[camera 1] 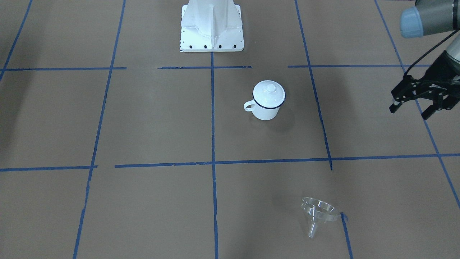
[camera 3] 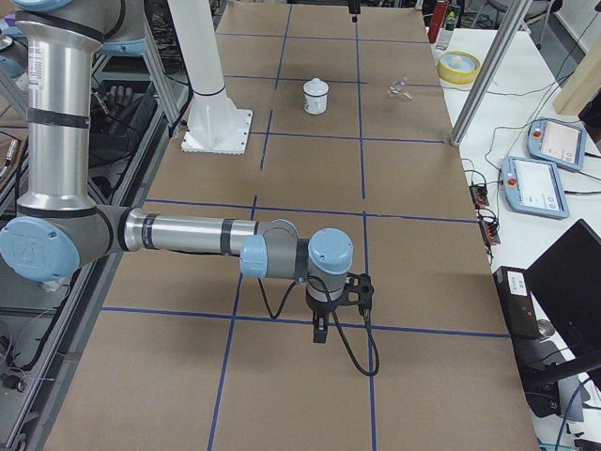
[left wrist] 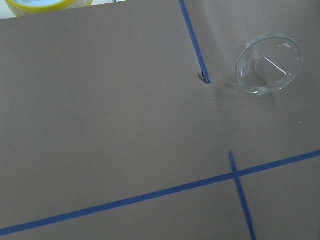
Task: Place funnel on cup
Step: 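Move the left gripper down over the white lid on the mug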
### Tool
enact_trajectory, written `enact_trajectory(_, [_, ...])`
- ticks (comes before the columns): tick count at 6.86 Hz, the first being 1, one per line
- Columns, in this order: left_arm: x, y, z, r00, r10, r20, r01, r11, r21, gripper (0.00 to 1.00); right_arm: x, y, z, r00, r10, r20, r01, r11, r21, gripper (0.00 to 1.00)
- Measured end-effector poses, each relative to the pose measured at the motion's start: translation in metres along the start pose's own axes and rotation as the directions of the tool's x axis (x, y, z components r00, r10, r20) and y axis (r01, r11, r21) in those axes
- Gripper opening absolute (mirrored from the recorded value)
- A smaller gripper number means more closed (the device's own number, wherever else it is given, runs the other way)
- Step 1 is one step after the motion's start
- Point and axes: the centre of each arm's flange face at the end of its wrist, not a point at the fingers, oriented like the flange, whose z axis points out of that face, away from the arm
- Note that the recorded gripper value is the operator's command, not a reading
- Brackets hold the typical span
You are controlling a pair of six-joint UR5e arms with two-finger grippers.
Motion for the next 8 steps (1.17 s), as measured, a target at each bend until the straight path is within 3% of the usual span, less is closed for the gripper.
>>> enact_trajectory(2, [0.12, 0.011, 0.019, 0.993, -0.112, -0.037, 0.11, 0.993, -0.048, 1.0, 0.0, 0.0, 0.0, 1.0, 0.0, 0.0, 0.0, 1.0, 0.0, 1.0])
enact_trajectory(4, [0.221, 0.036, 0.042, 0.981, -0.192, -0.01, 0.191, 0.977, -0.095, 1.0, 0.0, 0.0, 0.0, 1.0, 0.0, 0.0, 0.0, 1.0, 0.0, 1.0])
enact_trajectory(6, [0.275, 0.076, 0.065, 0.964, -0.265, 0.025, 0.266, 0.957, -0.118, 1.0, 0.0, 0.0, 0.0, 1.0, 0.0, 0.0, 0.0, 1.0, 0.0, 1.0])
enact_trajectory(8, [0.293, 0.101, 0.082, 0.958, -0.28, 0.054, 0.285, 0.952, -0.117, 0.86, 0.0, 0.0, 0.0, 1.0, 0.0, 0.0, 0.0, 1.0, 0.0, 1.0])
